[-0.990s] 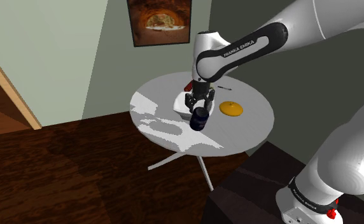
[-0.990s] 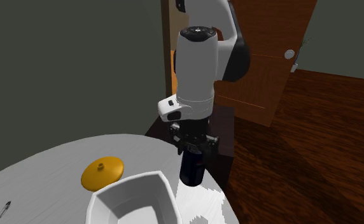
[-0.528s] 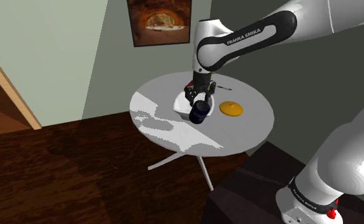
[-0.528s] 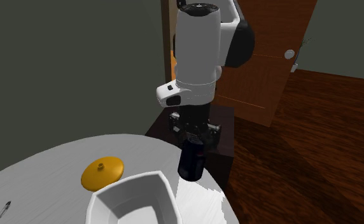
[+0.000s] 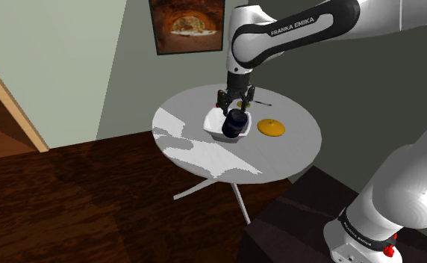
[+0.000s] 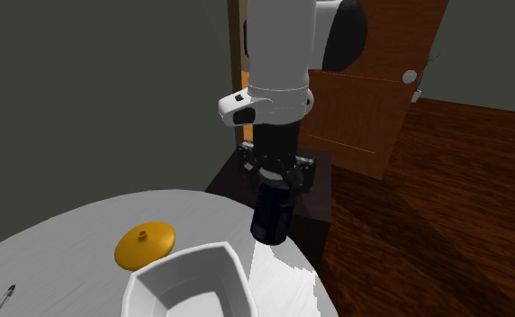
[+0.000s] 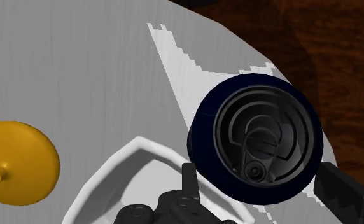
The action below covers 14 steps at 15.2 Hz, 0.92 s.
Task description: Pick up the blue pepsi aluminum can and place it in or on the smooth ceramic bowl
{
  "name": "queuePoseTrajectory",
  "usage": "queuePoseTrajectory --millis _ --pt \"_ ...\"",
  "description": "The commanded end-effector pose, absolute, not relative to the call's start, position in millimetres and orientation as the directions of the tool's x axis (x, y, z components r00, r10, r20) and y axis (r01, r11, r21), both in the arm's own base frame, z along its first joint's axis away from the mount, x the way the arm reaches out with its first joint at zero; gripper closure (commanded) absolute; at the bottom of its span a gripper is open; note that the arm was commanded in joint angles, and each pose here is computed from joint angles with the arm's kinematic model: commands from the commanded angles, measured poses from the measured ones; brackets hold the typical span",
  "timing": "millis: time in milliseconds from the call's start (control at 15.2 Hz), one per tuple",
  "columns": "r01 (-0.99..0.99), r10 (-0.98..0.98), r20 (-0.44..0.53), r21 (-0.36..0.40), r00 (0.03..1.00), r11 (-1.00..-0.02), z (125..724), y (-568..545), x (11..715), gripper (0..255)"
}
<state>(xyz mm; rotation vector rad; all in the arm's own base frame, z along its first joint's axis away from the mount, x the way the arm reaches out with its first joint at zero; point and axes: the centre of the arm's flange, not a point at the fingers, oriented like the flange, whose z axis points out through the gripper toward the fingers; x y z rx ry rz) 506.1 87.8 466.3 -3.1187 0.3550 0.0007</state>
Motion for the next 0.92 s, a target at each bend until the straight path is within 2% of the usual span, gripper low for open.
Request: queuePoseTrajectory --millis 0,858 --pt "-0.225 -0.225 -0.001 -0.003 0.974 -0.974 474 81 516 255" --pt "-0.225 -0.225 -0.001 -0.003 0.974 -0.974 509 -18 651 255"
